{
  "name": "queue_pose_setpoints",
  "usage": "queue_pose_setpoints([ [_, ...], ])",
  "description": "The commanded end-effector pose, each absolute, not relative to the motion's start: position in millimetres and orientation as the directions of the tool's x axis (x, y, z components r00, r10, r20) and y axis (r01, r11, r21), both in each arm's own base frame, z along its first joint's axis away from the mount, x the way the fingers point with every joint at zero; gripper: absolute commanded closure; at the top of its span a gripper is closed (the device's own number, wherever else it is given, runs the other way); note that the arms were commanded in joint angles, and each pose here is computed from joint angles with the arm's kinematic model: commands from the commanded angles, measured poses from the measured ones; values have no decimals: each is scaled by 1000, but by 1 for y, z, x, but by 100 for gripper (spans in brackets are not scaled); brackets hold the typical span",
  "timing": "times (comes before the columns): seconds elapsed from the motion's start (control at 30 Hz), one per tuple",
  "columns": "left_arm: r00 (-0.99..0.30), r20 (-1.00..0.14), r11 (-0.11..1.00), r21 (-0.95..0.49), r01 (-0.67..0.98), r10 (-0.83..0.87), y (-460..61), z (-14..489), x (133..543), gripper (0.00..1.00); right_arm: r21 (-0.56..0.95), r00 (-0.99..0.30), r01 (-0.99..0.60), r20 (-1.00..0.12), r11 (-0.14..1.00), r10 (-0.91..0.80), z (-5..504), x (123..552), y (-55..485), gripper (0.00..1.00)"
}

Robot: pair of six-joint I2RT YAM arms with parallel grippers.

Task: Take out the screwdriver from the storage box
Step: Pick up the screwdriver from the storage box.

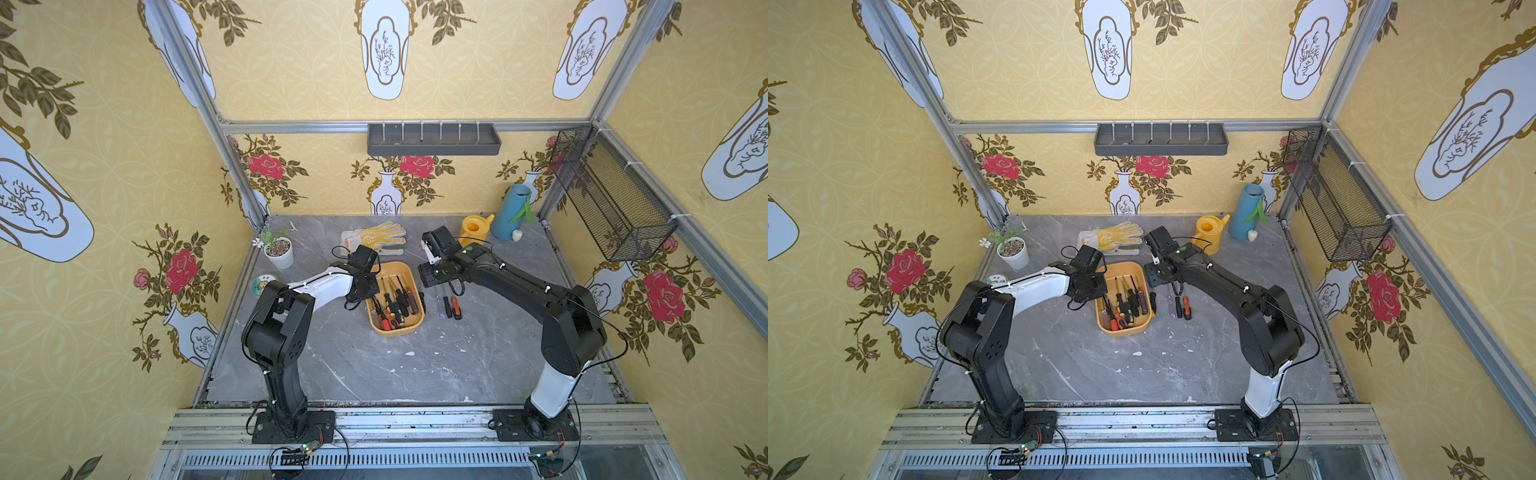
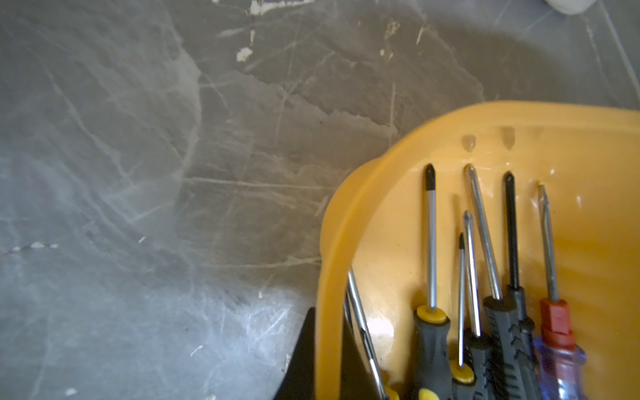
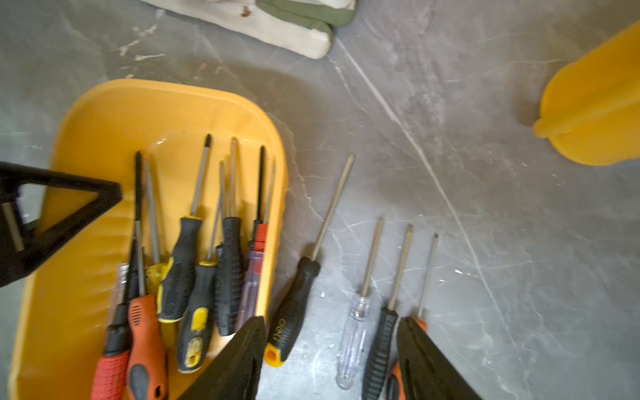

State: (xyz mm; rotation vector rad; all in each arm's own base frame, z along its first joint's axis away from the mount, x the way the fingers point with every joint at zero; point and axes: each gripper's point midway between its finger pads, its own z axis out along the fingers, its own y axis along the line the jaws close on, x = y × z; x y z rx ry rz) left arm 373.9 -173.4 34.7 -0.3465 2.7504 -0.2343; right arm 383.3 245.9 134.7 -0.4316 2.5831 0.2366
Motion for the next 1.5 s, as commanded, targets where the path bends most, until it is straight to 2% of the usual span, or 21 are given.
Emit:
queue_pose_setpoints([
  [0.0, -924, -282, 961, -173, -216, -258, -168, 24, 362, 100, 183, -800, -412, -542, 893, -258, 145, 381, 272, 35],
  [0.13, -925, -279, 961, -173, -216, -258, -168, 23, 361, 100, 230, -786, -469, -549, 853, -284, 147, 375, 297, 36],
  [0.43, -924, -281, 961, -172, -217, -259, -167, 23, 360, 100, 218, -774, -547, -500, 808, -388, 126, 358, 331, 38],
  [0.97, -925, -281, 963, -161, -217, -256, -164, 21, 358, 100, 216, -839, -498, -363, 840, -405, 68, 354, 333, 52],
  [1.47, -925, -284, 964, -157, -215, -253, -164, 21, 358, 100, 146, -871, -457, -274, 877, -408, 33, 358, 324, 60],
])
